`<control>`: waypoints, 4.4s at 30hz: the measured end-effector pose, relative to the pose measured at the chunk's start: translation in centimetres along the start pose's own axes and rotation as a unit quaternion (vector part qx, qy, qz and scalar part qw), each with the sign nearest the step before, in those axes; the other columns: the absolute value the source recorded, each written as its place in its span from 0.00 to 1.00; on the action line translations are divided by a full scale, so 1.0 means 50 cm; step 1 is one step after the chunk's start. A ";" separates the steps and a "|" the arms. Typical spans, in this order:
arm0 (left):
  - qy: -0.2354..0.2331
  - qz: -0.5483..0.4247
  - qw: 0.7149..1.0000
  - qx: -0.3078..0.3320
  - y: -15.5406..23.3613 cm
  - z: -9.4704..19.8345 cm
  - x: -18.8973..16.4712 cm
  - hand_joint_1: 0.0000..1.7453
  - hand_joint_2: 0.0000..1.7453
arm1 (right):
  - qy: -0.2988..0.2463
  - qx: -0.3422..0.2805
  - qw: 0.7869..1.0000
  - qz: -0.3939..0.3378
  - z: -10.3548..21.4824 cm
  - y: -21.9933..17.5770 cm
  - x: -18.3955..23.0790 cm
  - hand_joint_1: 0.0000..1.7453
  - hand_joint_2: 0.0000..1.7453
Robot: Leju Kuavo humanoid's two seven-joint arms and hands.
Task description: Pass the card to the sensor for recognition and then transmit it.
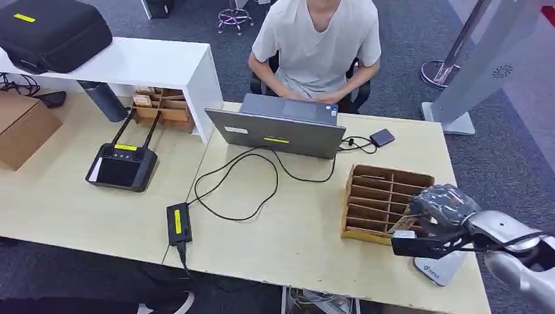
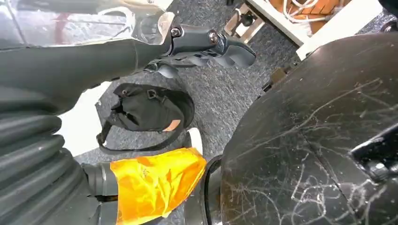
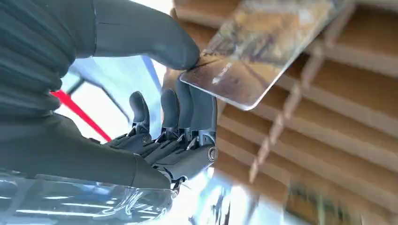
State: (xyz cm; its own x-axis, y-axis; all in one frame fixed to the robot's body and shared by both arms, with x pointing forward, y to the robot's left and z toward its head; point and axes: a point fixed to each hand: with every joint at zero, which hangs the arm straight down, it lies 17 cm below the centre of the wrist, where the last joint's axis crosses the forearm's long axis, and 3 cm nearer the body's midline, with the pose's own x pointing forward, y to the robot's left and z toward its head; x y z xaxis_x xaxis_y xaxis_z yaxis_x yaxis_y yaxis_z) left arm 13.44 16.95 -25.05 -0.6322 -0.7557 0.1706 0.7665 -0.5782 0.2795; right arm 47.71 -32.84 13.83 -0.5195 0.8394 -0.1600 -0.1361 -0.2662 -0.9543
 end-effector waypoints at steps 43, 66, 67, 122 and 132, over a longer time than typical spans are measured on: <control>-0.030 -0.042 0.998 -0.028 0.014 0.006 0.015 0.00 1.00 | 0.044 -0.320 0.933 0.161 -0.250 -0.651 0.053 0.65 1.00; -0.037 -0.041 0.998 -0.035 0.012 0.009 0.014 0.00 1.00 | 0.040 -0.263 0.947 0.179 -0.334 -0.613 0.094 0.00 1.00; -0.035 -0.041 0.998 -0.035 0.012 0.009 0.013 0.00 1.00 | 0.040 -0.263 0.947 0.179 -0.334 -0.612 0.094 0.00 1.00; -0.003 0.009 1.000 -0.027 0.000 0.002 0.019 0.00 1.00 | 0.541 0.252 0.792 0.132 0.259 0.043 -0.640 0.00 1.00; -0.005 0.004 1.000 -0.026 0.004 0.001 0.022 0.00 1.00 | 0.538 0.365 0.746 0.143 0.519 0.255 -0.665 0.00 1.00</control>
State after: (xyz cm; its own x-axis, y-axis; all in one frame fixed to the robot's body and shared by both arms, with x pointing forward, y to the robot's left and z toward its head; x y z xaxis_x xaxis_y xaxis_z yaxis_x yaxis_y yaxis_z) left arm 12.90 16.02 -24.76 -0.6266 -0.7579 0.1818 0.7765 -0.5870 0.2291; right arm 41.35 -76.45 13.53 0.3096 0.4885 -0.8158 -0.7762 -0.3657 -0.5136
